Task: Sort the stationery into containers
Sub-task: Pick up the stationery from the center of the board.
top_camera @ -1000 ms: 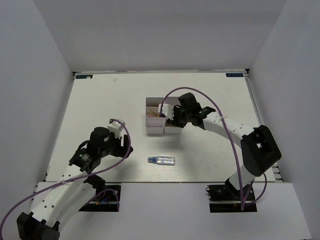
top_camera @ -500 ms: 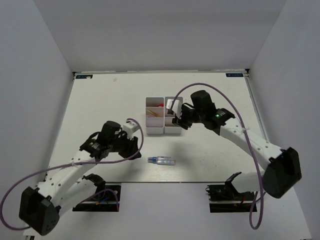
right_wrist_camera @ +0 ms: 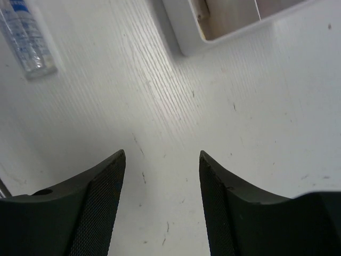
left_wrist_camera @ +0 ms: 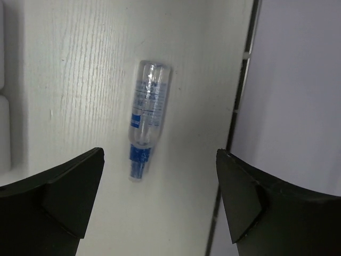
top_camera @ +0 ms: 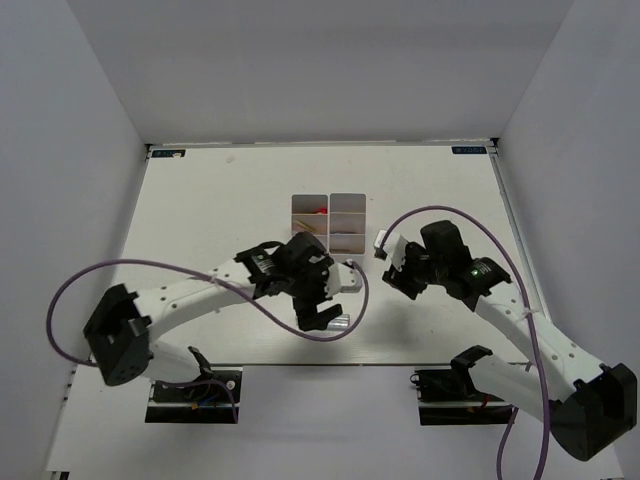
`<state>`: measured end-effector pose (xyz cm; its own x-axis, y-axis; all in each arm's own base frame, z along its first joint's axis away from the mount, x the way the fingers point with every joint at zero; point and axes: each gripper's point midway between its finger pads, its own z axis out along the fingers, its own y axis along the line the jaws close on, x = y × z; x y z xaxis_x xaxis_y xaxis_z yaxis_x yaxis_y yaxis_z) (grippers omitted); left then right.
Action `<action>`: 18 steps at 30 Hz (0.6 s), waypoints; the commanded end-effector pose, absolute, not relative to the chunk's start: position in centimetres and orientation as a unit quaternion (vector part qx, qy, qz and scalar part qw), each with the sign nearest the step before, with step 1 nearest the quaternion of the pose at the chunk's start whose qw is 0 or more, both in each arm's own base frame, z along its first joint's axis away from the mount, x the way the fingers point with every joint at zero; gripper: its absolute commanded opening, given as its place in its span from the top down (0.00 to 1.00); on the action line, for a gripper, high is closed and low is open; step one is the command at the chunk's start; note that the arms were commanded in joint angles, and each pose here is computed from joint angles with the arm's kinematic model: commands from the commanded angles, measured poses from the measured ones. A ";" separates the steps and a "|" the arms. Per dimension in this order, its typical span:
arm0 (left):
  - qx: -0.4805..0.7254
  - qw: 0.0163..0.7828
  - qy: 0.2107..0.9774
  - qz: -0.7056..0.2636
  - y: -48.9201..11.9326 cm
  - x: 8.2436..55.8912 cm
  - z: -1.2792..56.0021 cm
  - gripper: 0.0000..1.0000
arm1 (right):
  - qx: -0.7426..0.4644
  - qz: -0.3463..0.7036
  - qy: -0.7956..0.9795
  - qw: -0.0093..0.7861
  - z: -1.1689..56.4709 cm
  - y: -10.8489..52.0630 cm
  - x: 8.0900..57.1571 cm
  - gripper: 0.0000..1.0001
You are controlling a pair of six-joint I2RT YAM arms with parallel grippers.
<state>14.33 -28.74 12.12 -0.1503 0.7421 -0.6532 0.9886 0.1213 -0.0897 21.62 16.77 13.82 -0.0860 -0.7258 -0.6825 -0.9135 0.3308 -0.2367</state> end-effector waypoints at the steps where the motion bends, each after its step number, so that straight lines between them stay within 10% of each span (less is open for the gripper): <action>1: 0.689 0.223 0.659 -0.204 -29.4 15.4 11.0 0.05 | -0.528 0.095 0.745 0.397 14.5 15.1 22.4 0.39; 18: 0.695 0.159 0.675 -0.192 -32.5 16.0 4.8 0.26 | -0.500 0.082 0.758 0.411 14.2 13.6 23.0 0.39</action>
